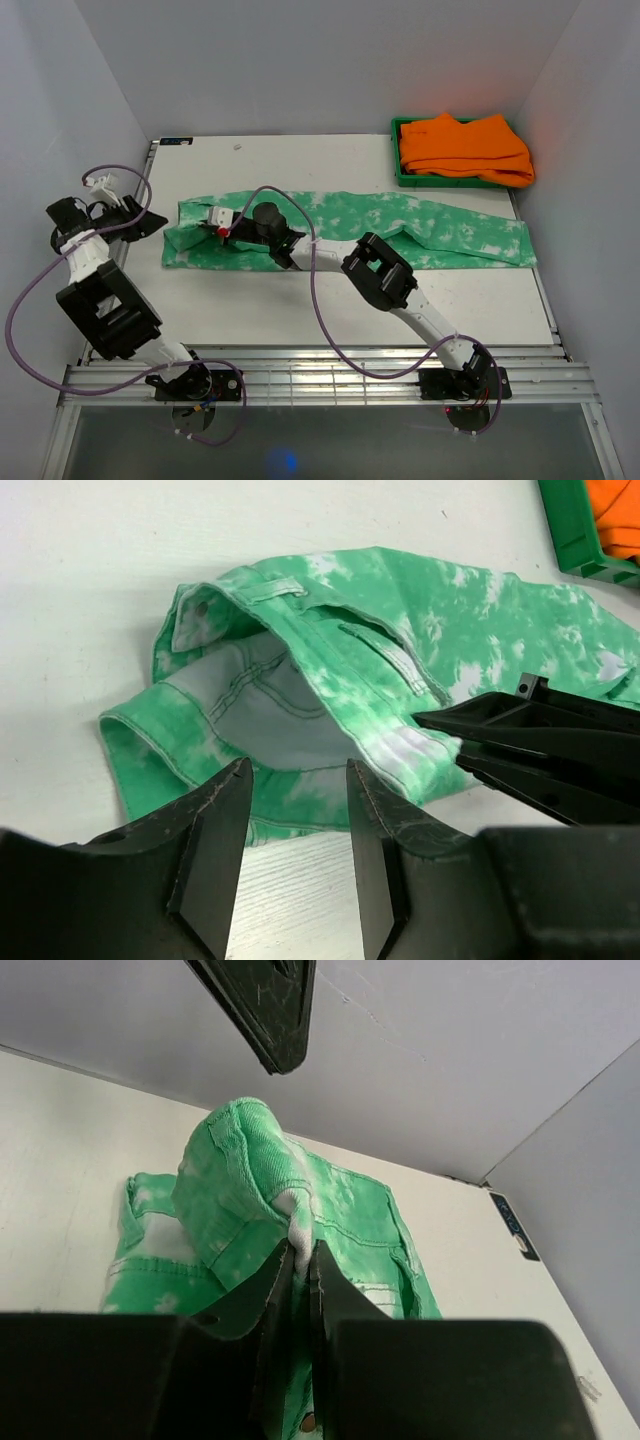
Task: Fold and stack the trousers
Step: Fold the trousers
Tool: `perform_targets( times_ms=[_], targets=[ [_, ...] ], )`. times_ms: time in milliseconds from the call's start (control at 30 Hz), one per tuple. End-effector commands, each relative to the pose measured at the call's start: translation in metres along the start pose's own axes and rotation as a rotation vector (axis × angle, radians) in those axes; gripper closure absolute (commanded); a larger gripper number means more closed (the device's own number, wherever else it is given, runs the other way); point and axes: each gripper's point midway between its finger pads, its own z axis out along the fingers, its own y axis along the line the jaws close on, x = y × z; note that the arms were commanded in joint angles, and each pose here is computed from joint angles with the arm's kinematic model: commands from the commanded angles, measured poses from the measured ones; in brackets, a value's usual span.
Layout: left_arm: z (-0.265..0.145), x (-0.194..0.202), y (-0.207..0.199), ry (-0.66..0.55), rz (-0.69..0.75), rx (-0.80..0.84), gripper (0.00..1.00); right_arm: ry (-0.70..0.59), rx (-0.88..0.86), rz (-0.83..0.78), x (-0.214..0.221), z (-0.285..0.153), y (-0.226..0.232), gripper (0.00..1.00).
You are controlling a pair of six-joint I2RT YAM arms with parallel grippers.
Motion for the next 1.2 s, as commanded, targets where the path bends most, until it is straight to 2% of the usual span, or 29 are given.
perform_targets(
  times_ms=[0,67,133,167,200,233,267,333,533,567,600,667,833,867,933,1167],
  targets=[
    [0.008,0.02,0.012,0.08,-0.125,0.066,0.46,-0.056,0.016,0.045,-0.039,0.001,-0.013,0.92],
    [0.012,0.021,0.022,0.102,-0.197,0.065,0.41,-0.061,0.076,0.061,-0.051,-0.002,-0.028,0.92],
    [0.015,0.026,0.024,0.1,-0.279,0.115,0.21,-0.049,0.2,0.067,-0.056,-0.008,-0.057,0.92],
    [0.015,0.033,0.023,0.095,-0.372,0.114,0.18,-0.072,0.264,0.08,-0.066,-0.011,-0.077,0.92],
    [0.015,0.024,0.025,0.051,-0.331,0.118,0.13,-0.078,0.284,0.086,-0.068,-0.012,-0.084,0.92],
    [0.016,0.022,0.024,0.031,-0.33,0.122,0.02,-0.086,0.302,0.087,-0.072,-0.012,-0.089,0.92],
    [0.016,0.031,0.016,0.03,-0.441,0.138,0.02,-0.091,0.338,0.084,-0.076,-0.011,-0.099,0.92],
    [0.016,0.022,0.012,-0.014,-0.414,0.161,0.02,-0.1,0.365,0.08,-0.08,-0.011,-0.107,0.92],
    [0.02,0.017,0.005,-0.088,-0.59,0.175,0.02,-0.133,0.45,0.049,-0.088,-0.011,-0.125,0.92],
    [0.021,0.008,0.007,-0.131,-0.56,0.17,0.02,-0.142,0.44,0.046,-0.089,-0.011,-0.123,0.92],
    [0.024,0.009,0.011,-0.15,-0.64,0.146,0.02,-0.151,0.436,0.043,-0.09,-0.011,-0.121,0.92],
    [0.029,-0.001,0.018,-0.204,-0.627,0.14,0.02,-0.173,0.415,0.028,-0.097,-0.012,-0.119,0.92],
    [0.039,-0.02,0.026,-0.249,-0.78,0.208,0.02,-0.184,0.35,-0.021,-0.099,-0.009,-0.1,0.92],
    [0.04,-0.026,0.023,-0.266,-0.758,0.23,0.02,-0.181,0.333,-0.044,-0.096,-0.006,-0.093,0.92],
    [0.048,-0.025,0.018,-0.246,-0.82,0.263,0.02,-0.191,0.332,-0.072,-0.097,-0.003,-0.091,0.92],
    [0.054,-0.01,0.004,-0.224,-0.856,0.269,0.02,-0.176,0.405,-0.108,-0.085,0.005,-0.103,0.92]
  ],
)
